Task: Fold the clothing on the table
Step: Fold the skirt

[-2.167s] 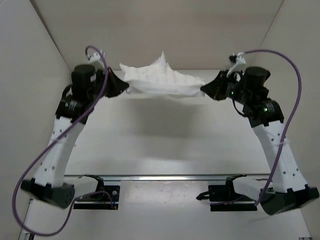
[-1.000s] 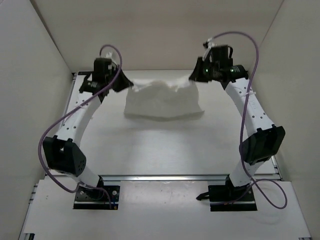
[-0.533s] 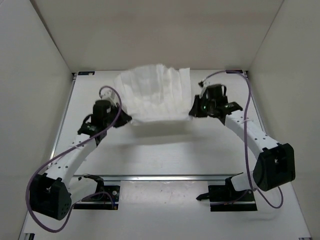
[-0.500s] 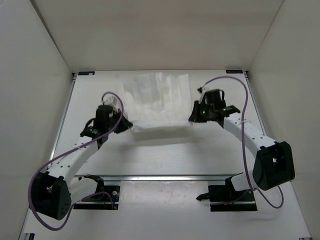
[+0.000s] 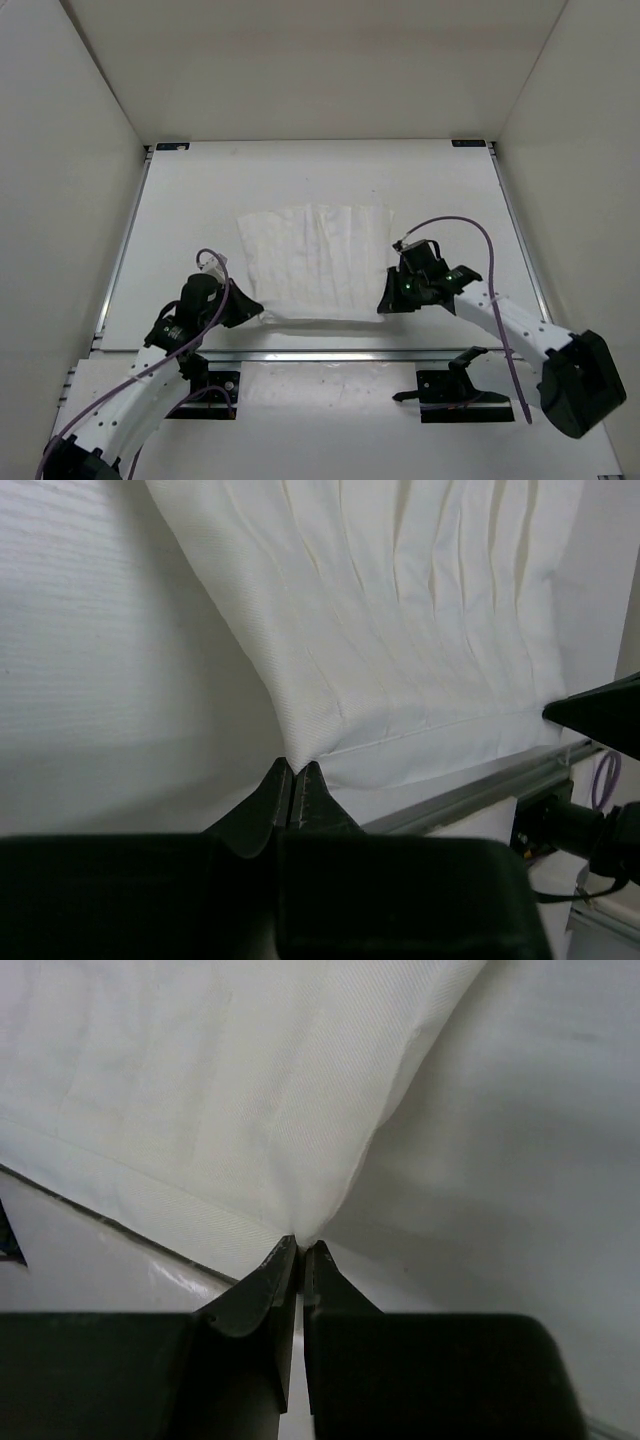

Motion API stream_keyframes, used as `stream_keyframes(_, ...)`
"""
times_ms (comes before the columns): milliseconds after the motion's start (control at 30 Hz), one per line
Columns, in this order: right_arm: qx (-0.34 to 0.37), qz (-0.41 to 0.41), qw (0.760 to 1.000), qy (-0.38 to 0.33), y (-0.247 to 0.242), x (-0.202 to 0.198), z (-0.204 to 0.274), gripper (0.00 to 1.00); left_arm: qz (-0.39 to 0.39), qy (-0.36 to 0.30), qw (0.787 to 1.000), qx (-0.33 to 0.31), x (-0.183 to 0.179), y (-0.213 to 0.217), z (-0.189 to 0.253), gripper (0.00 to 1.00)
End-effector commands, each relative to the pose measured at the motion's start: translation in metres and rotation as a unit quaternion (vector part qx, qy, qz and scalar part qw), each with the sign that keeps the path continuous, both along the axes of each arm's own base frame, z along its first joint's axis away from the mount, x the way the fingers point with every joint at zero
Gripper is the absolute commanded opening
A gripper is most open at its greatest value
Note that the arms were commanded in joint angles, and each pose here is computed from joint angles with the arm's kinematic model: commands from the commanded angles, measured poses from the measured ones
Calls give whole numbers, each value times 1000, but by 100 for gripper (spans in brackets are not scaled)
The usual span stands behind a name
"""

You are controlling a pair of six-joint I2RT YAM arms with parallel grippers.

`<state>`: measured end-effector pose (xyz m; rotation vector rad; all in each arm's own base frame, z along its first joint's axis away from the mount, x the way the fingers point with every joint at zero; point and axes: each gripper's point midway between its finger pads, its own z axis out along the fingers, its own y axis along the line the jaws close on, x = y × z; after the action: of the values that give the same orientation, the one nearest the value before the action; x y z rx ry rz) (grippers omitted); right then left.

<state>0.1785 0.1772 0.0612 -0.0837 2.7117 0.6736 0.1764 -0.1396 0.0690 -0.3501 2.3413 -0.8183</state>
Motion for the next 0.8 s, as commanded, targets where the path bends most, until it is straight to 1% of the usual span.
stream_keyframes(0,-52,-39,997,31,-32,-32,-8,0,7,42,999,23,-21,9,-10,0)
stream_keyframes(100,-24,-33,999,6,-26,-38,23,0,-8,44,999,19,-28,4,-1,0)
stream_keyframes(200,-26,-34,999,19,-40,-53,39,0,-8,33,999,13,-30,6,19,0)
stream_keyframes(267,-17,-29,999,23,-45,-64,49,0,-5,13,1000,-1,-29,7,49,0)
stream_keyframes(333,16,-12,999,25,-42,-76,67,0,-4,-1,1000,-12,-27,8,75,0)
stream_keyframes(400,39,-19,999,1,-46,-74,92,0,-5,-18,999,-33,-23,4,102,0)
stream_keyframes(433,52,-8,999,-3,-45,-75,100,0,-2,-32,999,-43,-17,3,119,0)
stream_keyframes(467,57,-22,998,-13,-49,-69,111,0,0,-36,998,-48,-11,1,128,0)
stream_keyframes(500,61,-33,997,-29,-55,-59,122,0,-10,-54,996,-64,-6,-5,144,0)
stream_keyframes(533,70,-19,997,-32,-53,-56,126,0,-12,-50,997,-65,-1,-7,145,0)
stream_keyframes(600,84,-35,995,-51,-55,-37,135,0,-6,-61,996,-68,15,-11,152,0)
stream_keyframes(633,95,-31,994,-43,-50,-33,135,0,-6,-48,997,-65,21,-12,144,0)
stream_keyframes(667,104,-26,993,-58,-45,-26,139,0,-5,-47,997,-62,27,-11,141,0)
stream_keyframes(733,122,-26,990,-62,-37,-9,136,0,-1,-28,998,-61,33,-12,126,0)
stream_keyframes(767,135,-26,989,-48,-32,-6,134,0,5,-25,998,-61,38,-10,121,0)
